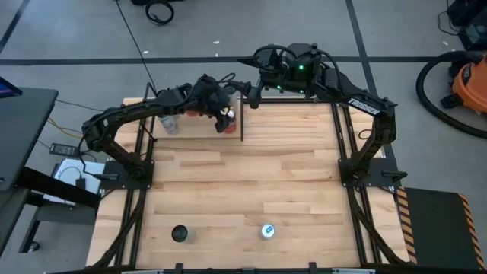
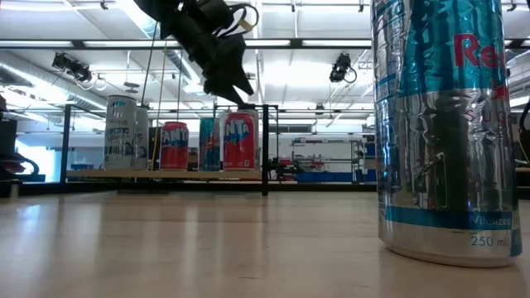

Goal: Place canned beverage on shelf
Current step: Put the orange soda can aligned with the other orange soda can on the shelf

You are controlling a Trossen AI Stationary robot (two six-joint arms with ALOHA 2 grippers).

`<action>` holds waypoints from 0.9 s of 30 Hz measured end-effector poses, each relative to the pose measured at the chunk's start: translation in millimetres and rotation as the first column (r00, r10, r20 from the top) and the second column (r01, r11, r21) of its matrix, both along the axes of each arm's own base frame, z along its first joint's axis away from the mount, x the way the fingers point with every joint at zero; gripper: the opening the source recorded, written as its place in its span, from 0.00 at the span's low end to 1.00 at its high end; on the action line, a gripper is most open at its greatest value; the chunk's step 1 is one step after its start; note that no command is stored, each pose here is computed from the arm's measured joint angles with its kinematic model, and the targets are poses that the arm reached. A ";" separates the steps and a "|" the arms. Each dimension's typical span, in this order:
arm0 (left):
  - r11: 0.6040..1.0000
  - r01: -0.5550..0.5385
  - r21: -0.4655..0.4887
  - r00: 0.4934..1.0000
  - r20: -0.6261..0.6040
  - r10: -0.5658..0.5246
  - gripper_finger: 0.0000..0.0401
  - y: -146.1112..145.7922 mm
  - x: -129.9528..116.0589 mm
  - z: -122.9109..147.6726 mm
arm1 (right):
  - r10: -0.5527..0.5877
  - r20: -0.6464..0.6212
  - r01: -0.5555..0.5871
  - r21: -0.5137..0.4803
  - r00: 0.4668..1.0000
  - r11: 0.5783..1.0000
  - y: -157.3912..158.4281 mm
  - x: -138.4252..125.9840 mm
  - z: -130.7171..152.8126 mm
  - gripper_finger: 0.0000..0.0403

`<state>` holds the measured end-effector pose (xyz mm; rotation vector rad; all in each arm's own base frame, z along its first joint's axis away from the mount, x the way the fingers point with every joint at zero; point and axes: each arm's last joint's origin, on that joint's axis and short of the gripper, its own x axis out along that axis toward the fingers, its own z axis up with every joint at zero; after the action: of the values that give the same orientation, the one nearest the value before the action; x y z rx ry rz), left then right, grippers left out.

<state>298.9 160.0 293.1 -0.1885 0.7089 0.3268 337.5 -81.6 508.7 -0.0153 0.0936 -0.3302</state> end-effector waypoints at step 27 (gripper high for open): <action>0.998 -0.051 0.044 0.989 -0.136 0.057 0.79 11.0 5.8 -25.3 | 0.000 0.021 0.000 -0.005 1.000 1.000 -0.2 0.3 1.9 0.97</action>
<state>304.7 171.0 267.8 -0.1475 0.8335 0.4087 337.8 -81.8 510.7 -0.0166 0.0719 -0.3309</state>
